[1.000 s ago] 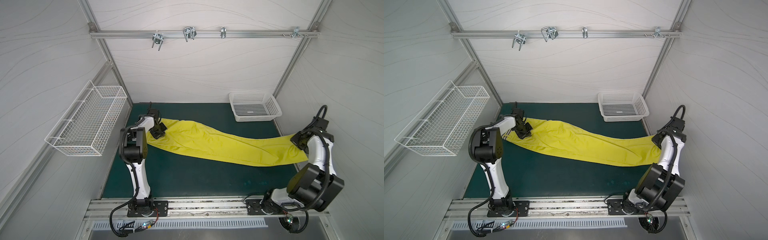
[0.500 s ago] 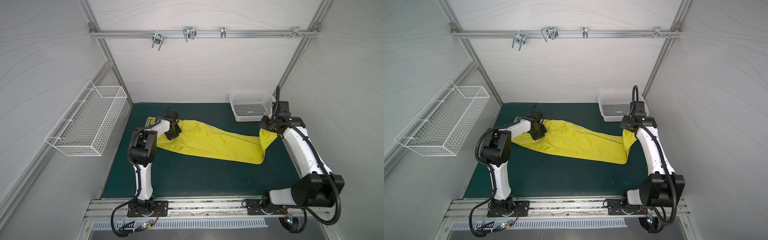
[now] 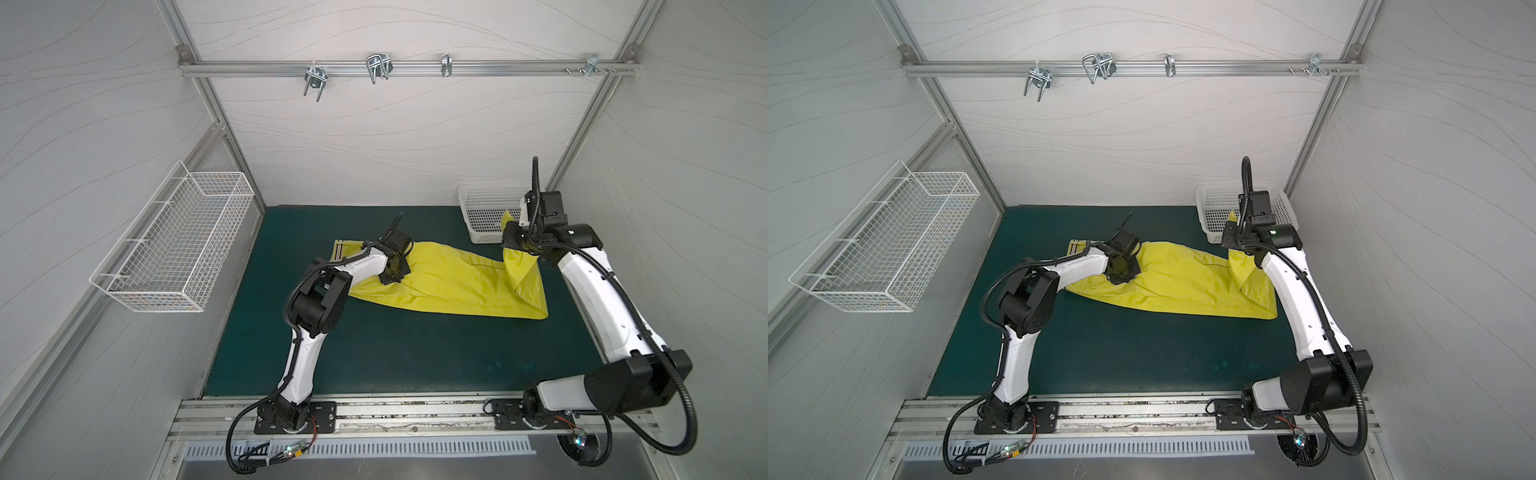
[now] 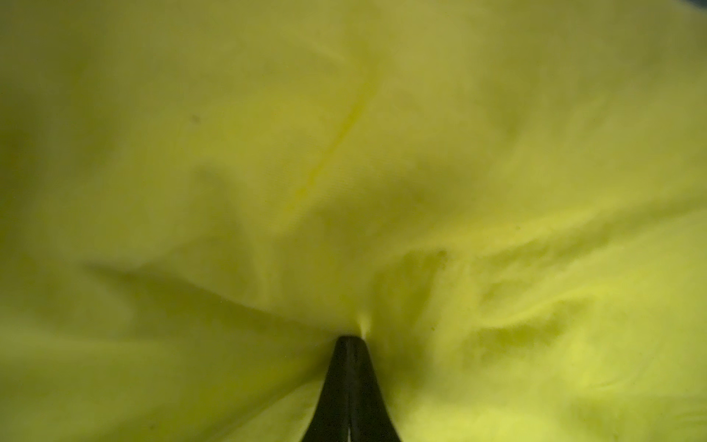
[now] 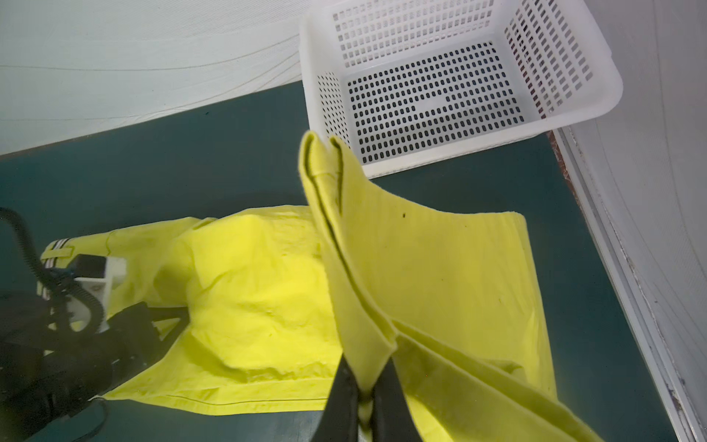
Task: Roll up the long pants
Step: Fold the long pant at the center of the board.
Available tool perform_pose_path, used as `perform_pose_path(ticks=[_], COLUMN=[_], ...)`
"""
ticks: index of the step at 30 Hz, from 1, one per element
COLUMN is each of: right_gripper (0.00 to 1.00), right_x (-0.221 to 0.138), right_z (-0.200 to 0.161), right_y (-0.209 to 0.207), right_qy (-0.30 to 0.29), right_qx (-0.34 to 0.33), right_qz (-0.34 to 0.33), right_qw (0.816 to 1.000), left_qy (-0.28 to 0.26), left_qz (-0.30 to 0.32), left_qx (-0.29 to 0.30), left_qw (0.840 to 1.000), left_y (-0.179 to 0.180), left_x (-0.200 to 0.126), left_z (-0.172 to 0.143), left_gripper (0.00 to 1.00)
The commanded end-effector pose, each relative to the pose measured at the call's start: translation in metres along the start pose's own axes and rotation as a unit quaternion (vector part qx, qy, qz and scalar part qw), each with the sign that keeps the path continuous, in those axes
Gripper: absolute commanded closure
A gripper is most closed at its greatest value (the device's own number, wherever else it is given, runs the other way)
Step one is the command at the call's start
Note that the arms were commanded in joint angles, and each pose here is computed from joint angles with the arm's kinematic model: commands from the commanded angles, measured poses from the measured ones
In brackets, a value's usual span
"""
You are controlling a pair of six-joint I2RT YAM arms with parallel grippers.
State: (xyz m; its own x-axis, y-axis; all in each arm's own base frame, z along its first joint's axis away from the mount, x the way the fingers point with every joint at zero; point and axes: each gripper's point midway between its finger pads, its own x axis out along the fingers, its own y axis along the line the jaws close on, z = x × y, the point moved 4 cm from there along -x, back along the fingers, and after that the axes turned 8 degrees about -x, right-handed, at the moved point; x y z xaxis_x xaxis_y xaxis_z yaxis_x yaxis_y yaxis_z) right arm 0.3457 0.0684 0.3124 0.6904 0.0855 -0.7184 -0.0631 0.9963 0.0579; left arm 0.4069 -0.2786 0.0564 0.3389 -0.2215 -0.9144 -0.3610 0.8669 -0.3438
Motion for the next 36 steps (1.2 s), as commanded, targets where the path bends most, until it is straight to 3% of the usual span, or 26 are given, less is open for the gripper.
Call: perform_pose_path(ticks=[1, 5, 12, 17, 22, 28, 36], right_gripper=[1.00, 1.00, 1.00, 1.00, 1.00, 1.00, 1.00], right_x=[-0.013, -0.006, 0.010, 0.018, 0.021, 0.023, 0.033], right_z=[0.005, 0.014, 0.025, 0.019, 0.006, -0.013, -0.021], right_y=[0.017, 0.042, 0.096, 0.142, 0.189, 0.247, 0.289], right_qy=[-0.011, -0.013, -0.010, 0.000, 0.006, 0.020, 0.027], right_qx=[-0.023, -0.050, -0.094, -0.132, -0.177, -0.216, -0.225], right_qz=[0.039, 0.068, 0.109, 0.142, 0.172, 0.223, 0.261], right_qw=[0.999, 0.996, 0.990, 0.981, 0.969, 0.950, 0.938], left_qy=[0.077, 0.061, 0.033, -0.014, -0.035, -0.039, -0.113], left_qz=[0.054, 0.018, 0.011, 0.021, 0.060, 0.095, 0.074], left_qx=[0.017, 0.001, -0.069, -0.076, -0.061, -0.083, -0.120], left_qw=[0.995, 0.998, 0.997, 0.997, 0.996, 0.991, 0.984], left_y=[0.007, 0.002, 0.071, 0.103, 0.120, 0.140, 0.165], left_x=[0.036, 0.008, -0.068, -0.113, -0.124, -0.131, -0.206], left_z=[-0.063, -0.066, -0.023, 0.001, 0.005, 0.000, 0.007], left_gripper=[1.00, 1.00, 1.00, 1.00, 1.00, 1.00, 1.00])
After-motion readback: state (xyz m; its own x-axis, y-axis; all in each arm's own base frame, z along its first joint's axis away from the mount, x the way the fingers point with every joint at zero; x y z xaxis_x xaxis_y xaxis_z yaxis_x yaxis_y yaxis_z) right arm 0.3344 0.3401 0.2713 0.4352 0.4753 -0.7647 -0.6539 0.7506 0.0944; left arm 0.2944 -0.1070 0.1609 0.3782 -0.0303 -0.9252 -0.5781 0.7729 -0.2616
